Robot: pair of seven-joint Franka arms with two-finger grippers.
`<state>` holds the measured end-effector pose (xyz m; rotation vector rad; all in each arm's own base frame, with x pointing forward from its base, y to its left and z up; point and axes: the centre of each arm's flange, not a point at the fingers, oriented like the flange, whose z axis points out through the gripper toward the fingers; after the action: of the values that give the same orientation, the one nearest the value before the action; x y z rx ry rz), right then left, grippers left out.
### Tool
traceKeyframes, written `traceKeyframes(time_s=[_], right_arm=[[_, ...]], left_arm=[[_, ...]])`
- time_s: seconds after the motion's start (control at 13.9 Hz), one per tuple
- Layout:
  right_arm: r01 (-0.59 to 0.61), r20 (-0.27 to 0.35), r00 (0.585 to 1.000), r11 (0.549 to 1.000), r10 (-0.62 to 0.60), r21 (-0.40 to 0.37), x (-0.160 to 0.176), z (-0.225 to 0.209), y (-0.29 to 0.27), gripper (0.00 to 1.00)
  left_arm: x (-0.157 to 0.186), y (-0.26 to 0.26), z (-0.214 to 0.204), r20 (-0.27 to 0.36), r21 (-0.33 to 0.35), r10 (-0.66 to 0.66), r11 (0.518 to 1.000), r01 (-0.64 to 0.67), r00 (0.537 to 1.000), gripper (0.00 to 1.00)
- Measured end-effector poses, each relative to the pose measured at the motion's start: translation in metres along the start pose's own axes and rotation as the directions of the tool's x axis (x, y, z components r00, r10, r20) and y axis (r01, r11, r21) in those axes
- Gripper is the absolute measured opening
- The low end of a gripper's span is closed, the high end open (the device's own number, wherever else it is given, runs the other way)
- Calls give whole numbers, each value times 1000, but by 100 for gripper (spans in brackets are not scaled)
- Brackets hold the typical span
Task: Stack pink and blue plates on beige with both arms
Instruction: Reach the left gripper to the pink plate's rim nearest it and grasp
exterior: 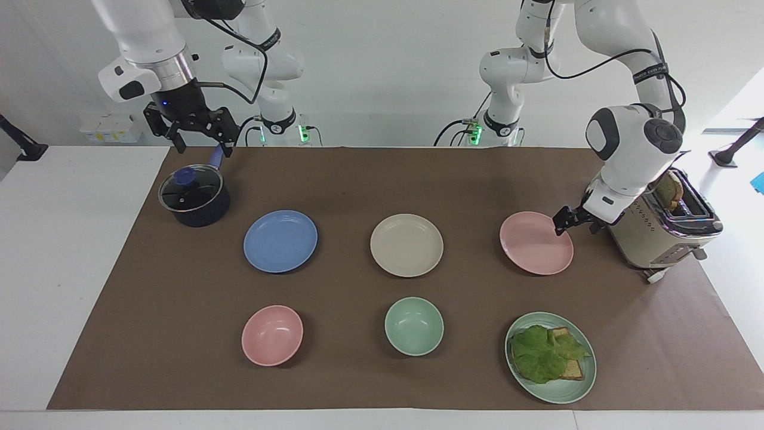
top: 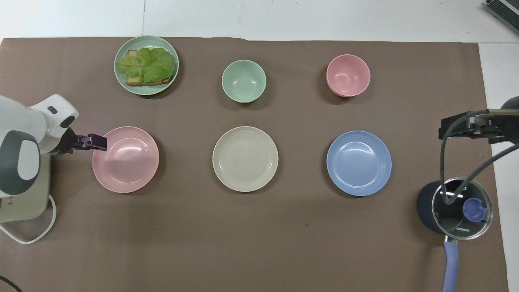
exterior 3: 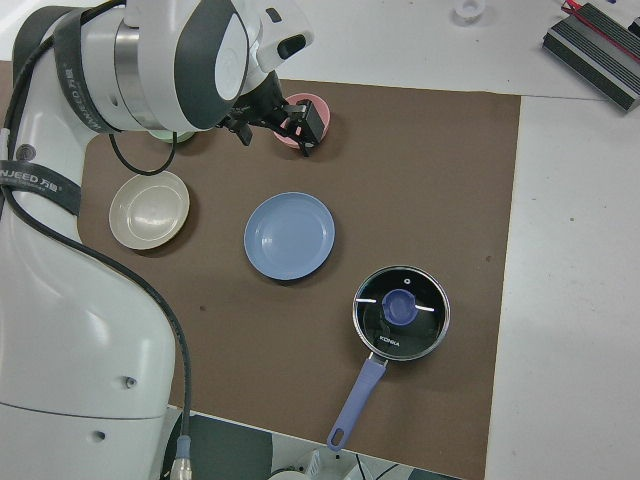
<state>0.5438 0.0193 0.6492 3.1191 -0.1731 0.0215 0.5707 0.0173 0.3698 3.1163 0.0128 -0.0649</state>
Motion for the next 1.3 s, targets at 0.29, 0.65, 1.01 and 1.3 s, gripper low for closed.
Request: traceKeyframes(time_s=[0.29,0.65,1.01,1.3], right_arm=[[0,0,1000,1000,0,0,0,0,0,100],[0,0,1000,1000,0,0,0,0,0,100],[0,0,1000,1000,0,0,0,0,0,100],[0,0,1000,1000,0,0,0,0,0,100]], left_arm=[[6,-2,30,17,-1,-29,1000,29,999,100],[-2,-3,52,50,2,-93,996,93,994,100],[-9,-4,60,70,3,-101,995,101,992,42],[-14,-3,50,103,1,-69,998,70,992,10]])
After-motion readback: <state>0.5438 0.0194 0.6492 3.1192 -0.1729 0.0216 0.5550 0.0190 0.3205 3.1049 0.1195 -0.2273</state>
